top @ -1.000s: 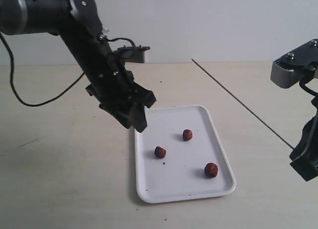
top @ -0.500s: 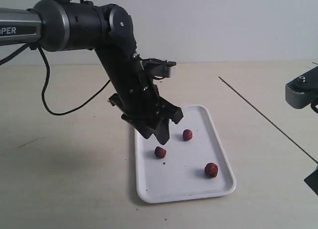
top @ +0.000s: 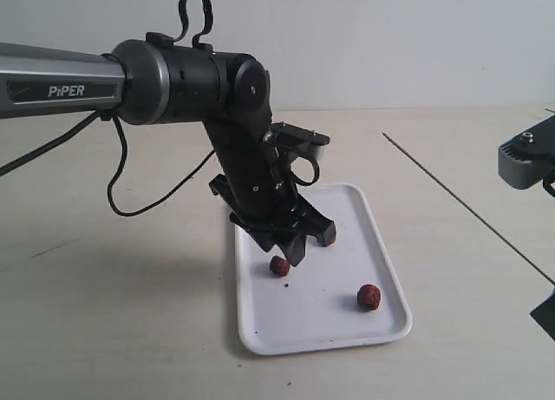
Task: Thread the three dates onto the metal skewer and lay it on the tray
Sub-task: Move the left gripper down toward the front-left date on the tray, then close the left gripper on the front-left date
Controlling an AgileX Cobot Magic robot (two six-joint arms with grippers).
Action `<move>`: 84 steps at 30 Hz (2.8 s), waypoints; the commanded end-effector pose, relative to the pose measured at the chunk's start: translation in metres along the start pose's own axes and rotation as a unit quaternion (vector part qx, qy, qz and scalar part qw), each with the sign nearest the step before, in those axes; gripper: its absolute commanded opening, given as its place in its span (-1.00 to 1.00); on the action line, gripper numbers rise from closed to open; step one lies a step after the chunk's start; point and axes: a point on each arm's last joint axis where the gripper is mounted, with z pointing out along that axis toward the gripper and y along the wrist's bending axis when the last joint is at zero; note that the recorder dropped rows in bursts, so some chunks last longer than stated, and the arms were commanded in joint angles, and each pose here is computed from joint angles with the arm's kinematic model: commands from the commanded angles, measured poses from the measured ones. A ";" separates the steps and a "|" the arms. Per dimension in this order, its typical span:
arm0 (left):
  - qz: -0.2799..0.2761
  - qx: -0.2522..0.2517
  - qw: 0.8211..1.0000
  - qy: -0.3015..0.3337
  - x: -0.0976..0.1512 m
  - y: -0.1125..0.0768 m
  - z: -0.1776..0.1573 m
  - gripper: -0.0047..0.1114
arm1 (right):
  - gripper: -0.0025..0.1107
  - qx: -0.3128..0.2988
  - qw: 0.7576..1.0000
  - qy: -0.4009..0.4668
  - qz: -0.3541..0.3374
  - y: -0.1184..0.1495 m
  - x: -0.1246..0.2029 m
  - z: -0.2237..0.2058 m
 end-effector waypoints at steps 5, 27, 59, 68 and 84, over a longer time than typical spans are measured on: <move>-0.017 -0.008 1.000 -0.001 -0.002 0.003 0.015 -0.12 | -0.96 0.004 1.000 -0.009 0.001 -0.001 0.000 -0.002; -0.031 -0.023 0.999 -0.008 -0.004 0.007 0.020 -0.12 | -0.96 0.016 1.000 -0.007 -0.011 -0.003 0.001 -0.002; -0.037 -0.023 0.999 -0.004 0.006 0.010 0.034 -0.12 | -0.96 0.017 1.000 -0.016 -0.011 -0.003 -0.001 -0.002; -0.039 -0.024 0.999 0.007 0.009 0.011 0.040 -0.12 | -0.96 0.017 1.000 -0.016 -0.011 -0.003 -0.001 -0.002; -0.040 -0.023 0.999 0.019 0.011 0.011 0.042 -0.16 | -0.96 0.017 1.000 -0.015 -0.011 -0.003 -0.001 -0.002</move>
